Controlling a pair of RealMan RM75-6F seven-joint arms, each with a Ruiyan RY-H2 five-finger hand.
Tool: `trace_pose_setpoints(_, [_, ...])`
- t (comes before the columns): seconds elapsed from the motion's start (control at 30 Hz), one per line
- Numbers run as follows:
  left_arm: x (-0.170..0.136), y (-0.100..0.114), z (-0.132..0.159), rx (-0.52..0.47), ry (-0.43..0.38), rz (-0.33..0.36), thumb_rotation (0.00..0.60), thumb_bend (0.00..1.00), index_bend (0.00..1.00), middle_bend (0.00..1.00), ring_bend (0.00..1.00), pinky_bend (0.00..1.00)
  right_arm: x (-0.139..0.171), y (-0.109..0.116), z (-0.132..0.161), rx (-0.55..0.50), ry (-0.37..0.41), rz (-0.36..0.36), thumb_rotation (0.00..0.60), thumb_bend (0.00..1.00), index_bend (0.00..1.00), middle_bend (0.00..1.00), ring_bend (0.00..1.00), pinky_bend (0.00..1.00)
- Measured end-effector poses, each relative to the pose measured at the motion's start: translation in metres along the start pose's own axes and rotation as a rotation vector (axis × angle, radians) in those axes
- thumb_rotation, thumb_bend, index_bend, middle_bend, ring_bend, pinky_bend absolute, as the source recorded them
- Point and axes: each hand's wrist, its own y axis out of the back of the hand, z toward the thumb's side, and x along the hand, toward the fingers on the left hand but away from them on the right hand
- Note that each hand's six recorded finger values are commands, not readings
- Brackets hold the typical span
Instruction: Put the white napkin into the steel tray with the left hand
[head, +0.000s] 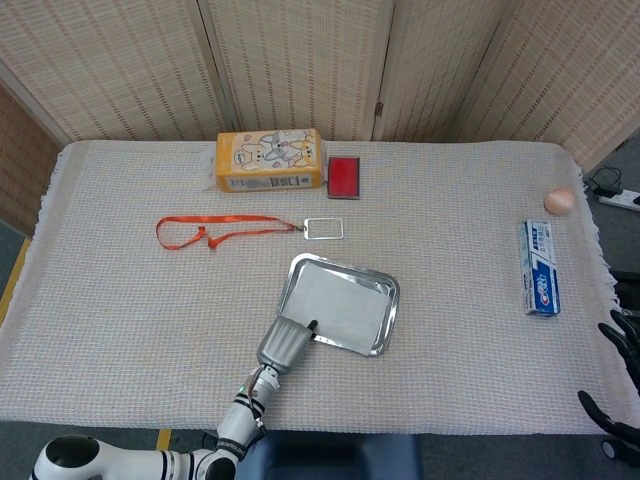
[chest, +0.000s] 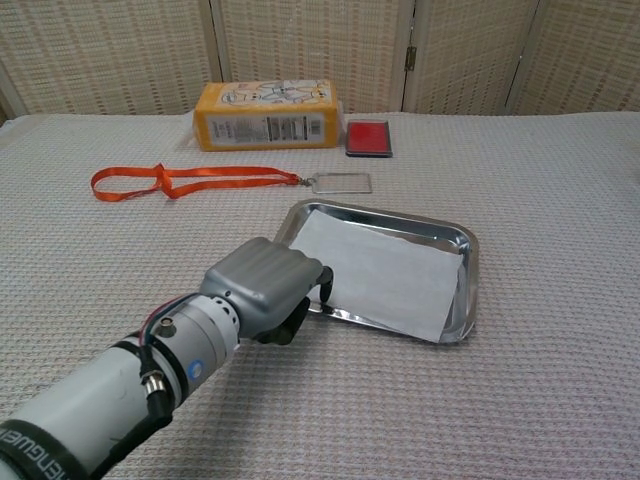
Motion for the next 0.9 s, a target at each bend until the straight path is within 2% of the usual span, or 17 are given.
trace_pose_setpoints(0.3, [0.003, 0.003, 0.003, -0.022, -0.008, 0.022, 0.600, 0.83, 0.32, 1.00, 1.00, 1.00, -0.001, 0.000, -0.001, -0.001, 0.000, 0.003, 0.600, 0.38, 0.00, 0.00, 0.00, 0.00])
trace_pose_setpoints(0.57, [-0.007, 0.022, 0.015, -0.070, -0.056, 0.102, 0.600, 0.83, 0.32, 1.00, 1.00, 1.00, 0.000, -0.002, 0.001, -0.001, 0.006, 0.010, 0.600, 0.38, 0.00, 0.00, 0.00, 0.00])
trace_pose_setpoints(0.9, [-0.021, 0.028, 0.023, -0.095, -0.086, 0.119, 0.600, 0.82, 0.30, 1.00, 1.00, 1.00, 0.001, 0.000, 0.001, -0.003, 0.013, 0.006, 0.600, 0.38, 0.00, 0.00, 0.00, 0.00])
